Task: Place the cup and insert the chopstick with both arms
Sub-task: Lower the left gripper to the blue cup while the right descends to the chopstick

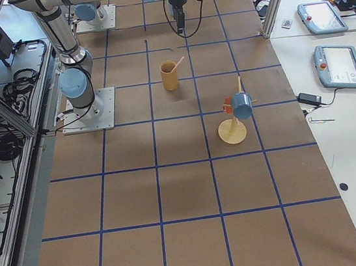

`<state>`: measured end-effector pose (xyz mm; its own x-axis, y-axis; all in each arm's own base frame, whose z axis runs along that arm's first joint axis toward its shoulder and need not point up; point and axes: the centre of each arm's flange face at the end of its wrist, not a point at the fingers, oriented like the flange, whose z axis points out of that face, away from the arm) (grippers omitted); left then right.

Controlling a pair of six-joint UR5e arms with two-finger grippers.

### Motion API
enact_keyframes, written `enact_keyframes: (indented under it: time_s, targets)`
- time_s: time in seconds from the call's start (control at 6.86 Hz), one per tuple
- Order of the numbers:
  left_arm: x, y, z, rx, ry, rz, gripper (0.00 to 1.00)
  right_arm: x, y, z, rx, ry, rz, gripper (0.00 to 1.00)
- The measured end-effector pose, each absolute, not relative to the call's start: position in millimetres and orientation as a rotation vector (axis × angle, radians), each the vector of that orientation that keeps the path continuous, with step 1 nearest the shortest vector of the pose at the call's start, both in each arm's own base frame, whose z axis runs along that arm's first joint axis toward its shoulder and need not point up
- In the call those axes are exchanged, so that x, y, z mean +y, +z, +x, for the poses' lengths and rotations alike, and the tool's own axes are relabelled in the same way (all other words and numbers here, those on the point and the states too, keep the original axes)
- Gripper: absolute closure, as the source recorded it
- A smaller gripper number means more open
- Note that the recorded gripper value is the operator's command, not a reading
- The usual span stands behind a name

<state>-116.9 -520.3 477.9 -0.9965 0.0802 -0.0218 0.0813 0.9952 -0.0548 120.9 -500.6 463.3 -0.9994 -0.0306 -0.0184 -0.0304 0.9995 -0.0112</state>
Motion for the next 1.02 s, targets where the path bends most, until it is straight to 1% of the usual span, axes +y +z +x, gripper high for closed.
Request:
enact_keyframes:
  time_s: [0.15,0.29,0.44,0.73,0.88,1.02]
  targets:
    - [-523.6,452.6,-93.9,3.113,-0.073,0.188,0.00,-503.9,433.2,109.5,3.124,-0.089,-0.008,0.00]
    - [-528.6,419.0,-66.3,3.109,-0.089,0.186,0.00,-501.0,414.6,104.5,3.128,-0.110,0.011,0.00]
    - [-530.8,386.8,-48.3,3.103,-0.109,0.172,0.00,-497.4,404.2,102.3,3.134,-0.096,0.024,0.00]
    - [-533.2,336.6,-35.9,3.099,-0.073,0.161,0.00,-490.4,386.1,99.8,3.136,-0.036,0.129,0.00]
    - [-536.4,321.0,-34.2,3.103,-0.043,0.155,0.00,-489.6,380.6,97.3,3.133,-0.023,0.191,0.08]
    - [-539.4,309.5,-31.9,3.092,-0.016,0.160,0.00,-490.3,375.5,89.2,3.130,-0.011,0.239,0.32]
